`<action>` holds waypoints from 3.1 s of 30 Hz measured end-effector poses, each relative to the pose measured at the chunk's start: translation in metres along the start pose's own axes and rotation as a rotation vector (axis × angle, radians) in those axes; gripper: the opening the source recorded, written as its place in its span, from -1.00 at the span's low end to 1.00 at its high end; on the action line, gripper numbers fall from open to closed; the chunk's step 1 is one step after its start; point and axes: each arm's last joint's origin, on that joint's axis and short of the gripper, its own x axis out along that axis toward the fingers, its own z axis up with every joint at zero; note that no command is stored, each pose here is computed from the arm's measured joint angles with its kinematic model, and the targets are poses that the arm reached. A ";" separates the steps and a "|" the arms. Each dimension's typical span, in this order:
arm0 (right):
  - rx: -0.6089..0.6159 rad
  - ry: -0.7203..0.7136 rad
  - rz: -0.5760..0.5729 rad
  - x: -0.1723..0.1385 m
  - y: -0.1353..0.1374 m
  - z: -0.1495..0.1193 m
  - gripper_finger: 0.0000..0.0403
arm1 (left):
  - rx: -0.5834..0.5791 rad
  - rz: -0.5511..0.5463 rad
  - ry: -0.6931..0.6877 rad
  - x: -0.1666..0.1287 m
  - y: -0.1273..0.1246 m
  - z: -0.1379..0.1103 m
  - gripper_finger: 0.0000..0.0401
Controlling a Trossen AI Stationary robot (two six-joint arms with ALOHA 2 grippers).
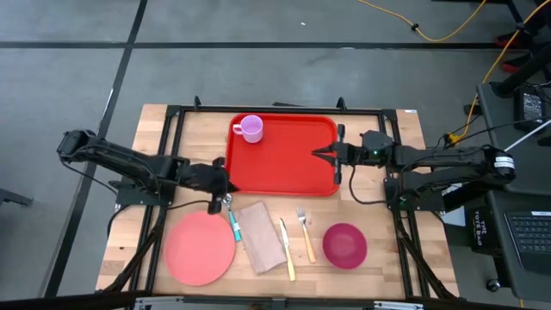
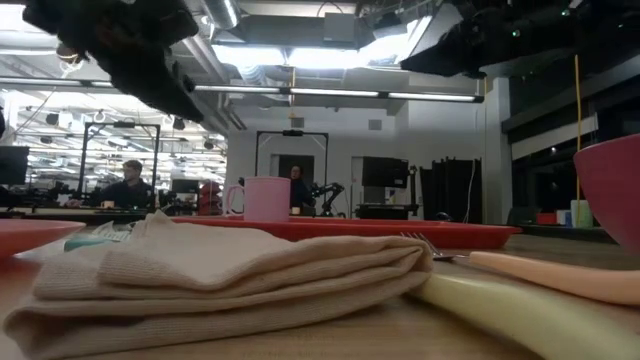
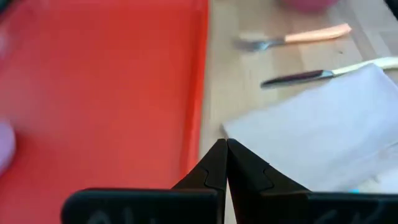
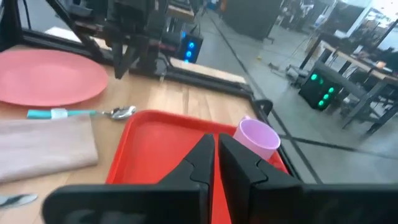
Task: Set up tray
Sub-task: Put the light pink plate in the middle of the red tray
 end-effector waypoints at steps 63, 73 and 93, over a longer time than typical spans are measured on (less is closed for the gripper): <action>0.003 -0.006 0.001 0.004 0.000 -0.001 -0.86 | -0.228 -0.159 0.402 -0.011 -0.002 -0.023 -0.15; 0.002 -0.014 -0.001 0.004 0.000 0.000 -0.86 | -0.290 -0.111 0.515 -0.010 0.000 -0.037 -0.26; -0.001 -0.022 -0.005 0.004 0.000 0.001 -0.86 | -0.324 -0.182 0.610 -0.003 0.000 -0.057 -0.29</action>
